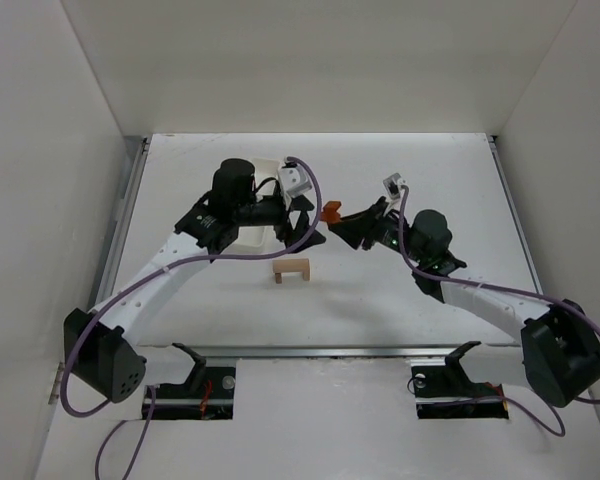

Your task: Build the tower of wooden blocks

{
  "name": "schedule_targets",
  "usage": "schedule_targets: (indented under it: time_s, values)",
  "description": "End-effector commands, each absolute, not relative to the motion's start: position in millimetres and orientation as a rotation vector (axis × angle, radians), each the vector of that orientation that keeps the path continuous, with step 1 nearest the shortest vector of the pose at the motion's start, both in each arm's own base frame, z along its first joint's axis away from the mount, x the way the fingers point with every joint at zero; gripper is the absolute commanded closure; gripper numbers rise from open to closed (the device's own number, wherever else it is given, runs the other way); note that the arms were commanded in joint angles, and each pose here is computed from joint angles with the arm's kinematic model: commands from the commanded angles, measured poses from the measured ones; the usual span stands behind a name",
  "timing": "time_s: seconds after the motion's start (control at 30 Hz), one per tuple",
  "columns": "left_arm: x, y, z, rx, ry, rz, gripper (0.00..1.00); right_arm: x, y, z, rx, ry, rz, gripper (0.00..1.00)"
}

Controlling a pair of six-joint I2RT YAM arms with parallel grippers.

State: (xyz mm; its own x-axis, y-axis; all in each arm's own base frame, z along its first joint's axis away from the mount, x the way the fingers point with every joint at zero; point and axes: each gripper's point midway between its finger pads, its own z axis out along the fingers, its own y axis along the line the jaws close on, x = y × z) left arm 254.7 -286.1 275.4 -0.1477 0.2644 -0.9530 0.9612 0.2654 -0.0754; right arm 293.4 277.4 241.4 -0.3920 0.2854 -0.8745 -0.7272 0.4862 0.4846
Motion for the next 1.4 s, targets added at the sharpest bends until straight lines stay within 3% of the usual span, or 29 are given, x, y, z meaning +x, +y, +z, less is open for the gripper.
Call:
schedule_targets:
  time_s: [0.0, 0.1, 0.57, 0.93, 1.07, 1.23, 1.33, 1.37]
  values:
    - [251.9, -300.7, 332.5, 1.160, 1.385, -1.068, 0.17, 273.0, 277.5, 306.2, -0.395, 1.325, 1.292, 1.00]
    - [248.1, -303.0, 342.2, 1.178, 1.323, -1.124, 0.23, 268.5, 277.5, 308.5, -0.398, 1.291, 1.318, 1.00]
    - [263.8, -301.6, 338.4, 1.132, 1.323, -1.136, 0.33, 251.0, 277.6, 314.0, -0.484, 1.240, 1.335, 1.00]
    - [261.7, -307.3, 323.5, 1.159, 1.344, -1.210, 0.37, 252.7, 288.3, 318.0, -0.536, 1.240, 1.355, 1.00]
    - [262.7, -308.1, 328.1, 1.151, 1.328, -1.211, 0.48, 248.9, 293.1, 317.2, -0.563, 1.240, 1.373, 1.00]
    - [256.4, -309.1, 328.1, 1.156, 1.317, -1.256, 0.48, 251.2, 295.8, 313.8, -0.571, 1.251, 1.378, 1.00]
    - [254.2, -309.1, 328.2, 1.165, 1.311, -1.266, 0.71, 252.7, 295.3, 314.2, -0.561, 1.252, 1.374, 1.00]
    - [254.2, -309.1, 328.2, 1.165, 1.311, -1.266, 0.75, 252.7, 295.3, 314.2, -0.561, 1.252, 1.374, 1.00]
